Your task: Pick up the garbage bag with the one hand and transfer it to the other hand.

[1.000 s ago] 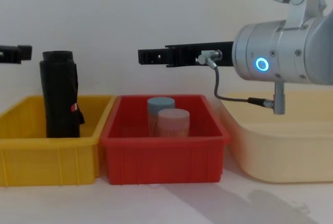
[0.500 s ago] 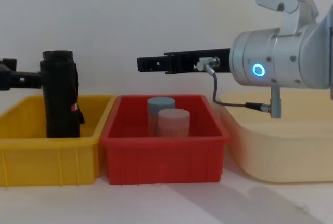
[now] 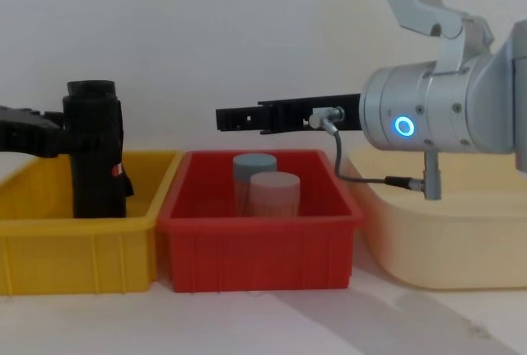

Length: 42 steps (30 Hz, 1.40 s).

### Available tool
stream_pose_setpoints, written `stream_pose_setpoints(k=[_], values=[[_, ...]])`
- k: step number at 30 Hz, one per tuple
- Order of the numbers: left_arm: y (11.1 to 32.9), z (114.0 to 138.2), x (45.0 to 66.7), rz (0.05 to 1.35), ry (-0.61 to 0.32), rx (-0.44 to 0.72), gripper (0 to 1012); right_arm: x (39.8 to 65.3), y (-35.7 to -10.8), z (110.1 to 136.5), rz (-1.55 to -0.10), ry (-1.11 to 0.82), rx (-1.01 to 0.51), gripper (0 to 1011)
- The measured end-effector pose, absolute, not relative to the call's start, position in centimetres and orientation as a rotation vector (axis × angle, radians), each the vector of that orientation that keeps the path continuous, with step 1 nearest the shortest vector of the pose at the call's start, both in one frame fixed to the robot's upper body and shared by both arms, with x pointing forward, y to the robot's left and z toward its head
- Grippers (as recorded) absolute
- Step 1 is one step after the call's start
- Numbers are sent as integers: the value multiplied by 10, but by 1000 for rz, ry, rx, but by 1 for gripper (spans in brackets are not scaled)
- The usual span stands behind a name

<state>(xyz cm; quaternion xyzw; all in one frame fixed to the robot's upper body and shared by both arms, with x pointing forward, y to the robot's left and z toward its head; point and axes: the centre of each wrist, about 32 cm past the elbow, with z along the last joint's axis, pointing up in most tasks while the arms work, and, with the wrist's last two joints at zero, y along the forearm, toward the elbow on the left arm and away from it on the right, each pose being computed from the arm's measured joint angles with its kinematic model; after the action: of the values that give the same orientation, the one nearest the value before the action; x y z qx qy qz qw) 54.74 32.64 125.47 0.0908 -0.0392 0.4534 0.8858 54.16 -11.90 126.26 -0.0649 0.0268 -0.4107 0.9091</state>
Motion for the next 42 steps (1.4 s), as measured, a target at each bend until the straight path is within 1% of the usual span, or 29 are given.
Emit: stream_pose_setpoints(k=[10, 17, 31, 42], values=[[317, 1255, 564, 915, -79, 189, 1001, 548, -121, 1256, -850, 76, -161, 1000], [314, 1256, 571, 901, -80, 189, 1001, 555, -122, 1249, -855, 89, -191, 1000], [311, 1257, 576, 890, -81, 188, 1001, 567, -122, 1237, -848, 120, -251, 1000], [310, 1257, 578, 887, -82, 187, 1001, 570, -123, 1229, -861, 121, -274, 1000]])
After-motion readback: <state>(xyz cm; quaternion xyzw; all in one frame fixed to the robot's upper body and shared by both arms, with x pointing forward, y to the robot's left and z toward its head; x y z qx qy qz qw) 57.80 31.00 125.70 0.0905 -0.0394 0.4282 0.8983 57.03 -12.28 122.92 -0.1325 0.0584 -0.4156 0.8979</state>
